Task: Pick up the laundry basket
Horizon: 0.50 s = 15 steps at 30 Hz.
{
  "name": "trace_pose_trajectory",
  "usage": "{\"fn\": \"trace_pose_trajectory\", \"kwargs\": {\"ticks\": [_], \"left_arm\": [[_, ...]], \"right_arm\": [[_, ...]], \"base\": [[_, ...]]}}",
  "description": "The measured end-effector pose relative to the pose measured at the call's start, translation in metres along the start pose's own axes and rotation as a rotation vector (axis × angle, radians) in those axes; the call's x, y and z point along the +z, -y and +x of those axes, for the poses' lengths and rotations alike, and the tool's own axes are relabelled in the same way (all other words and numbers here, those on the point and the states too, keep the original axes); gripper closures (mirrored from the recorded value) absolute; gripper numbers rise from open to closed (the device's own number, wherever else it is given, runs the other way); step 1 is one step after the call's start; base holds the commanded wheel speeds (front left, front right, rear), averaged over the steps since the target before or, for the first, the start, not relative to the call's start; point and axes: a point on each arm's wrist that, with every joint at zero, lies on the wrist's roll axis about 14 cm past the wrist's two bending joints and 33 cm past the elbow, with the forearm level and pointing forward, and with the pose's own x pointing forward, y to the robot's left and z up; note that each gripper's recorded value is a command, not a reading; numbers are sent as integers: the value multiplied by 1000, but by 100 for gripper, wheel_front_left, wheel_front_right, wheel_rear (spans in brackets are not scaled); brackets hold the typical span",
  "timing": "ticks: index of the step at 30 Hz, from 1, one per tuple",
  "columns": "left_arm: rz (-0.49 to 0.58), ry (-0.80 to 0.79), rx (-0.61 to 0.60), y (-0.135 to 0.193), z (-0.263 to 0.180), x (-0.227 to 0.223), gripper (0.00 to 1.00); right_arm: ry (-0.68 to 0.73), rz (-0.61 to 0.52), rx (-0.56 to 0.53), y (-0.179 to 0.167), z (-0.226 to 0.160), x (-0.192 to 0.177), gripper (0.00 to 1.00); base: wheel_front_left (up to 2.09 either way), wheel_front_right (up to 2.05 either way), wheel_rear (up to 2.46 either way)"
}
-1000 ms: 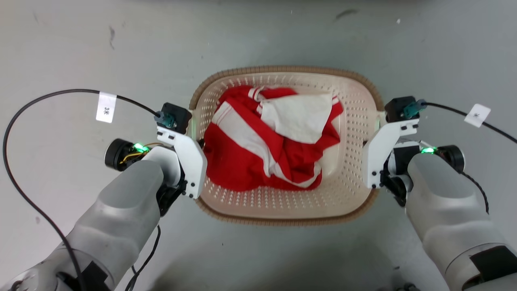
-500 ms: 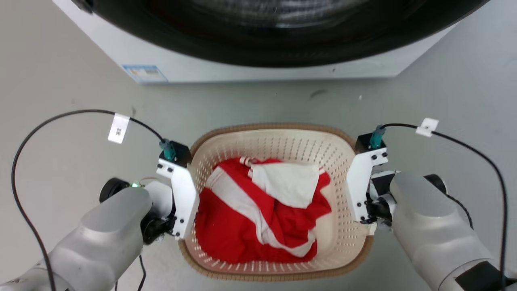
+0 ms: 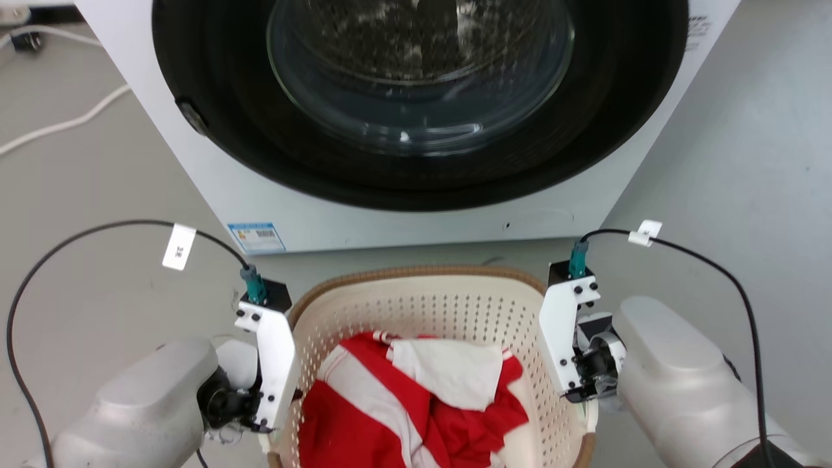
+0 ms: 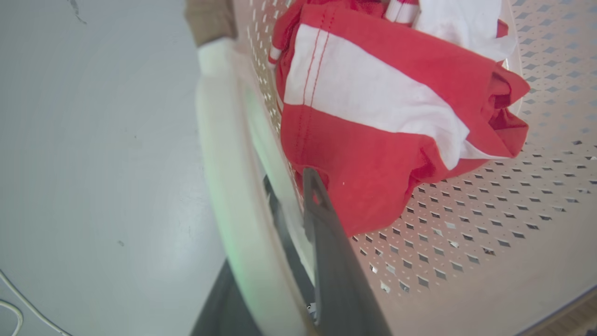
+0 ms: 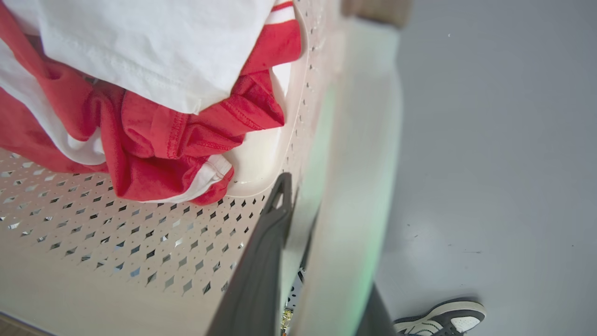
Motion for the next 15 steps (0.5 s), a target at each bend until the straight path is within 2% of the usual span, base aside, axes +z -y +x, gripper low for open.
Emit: {"fn": "trace_pose_trajectory", "kwargs": {"ticks": [7, 15], "left_arm": [[-18, -61, 21, 5, -22, -22, 100], [2, -69, 28, 15, -36, -20, 100]], "right_arm": [[-2, -16, 17, -15, -20, -17, 100], [8, -4, 15, -17, -33, -25, 100]], "base": [[0, 0, 0], [0, 0, 0]]}}
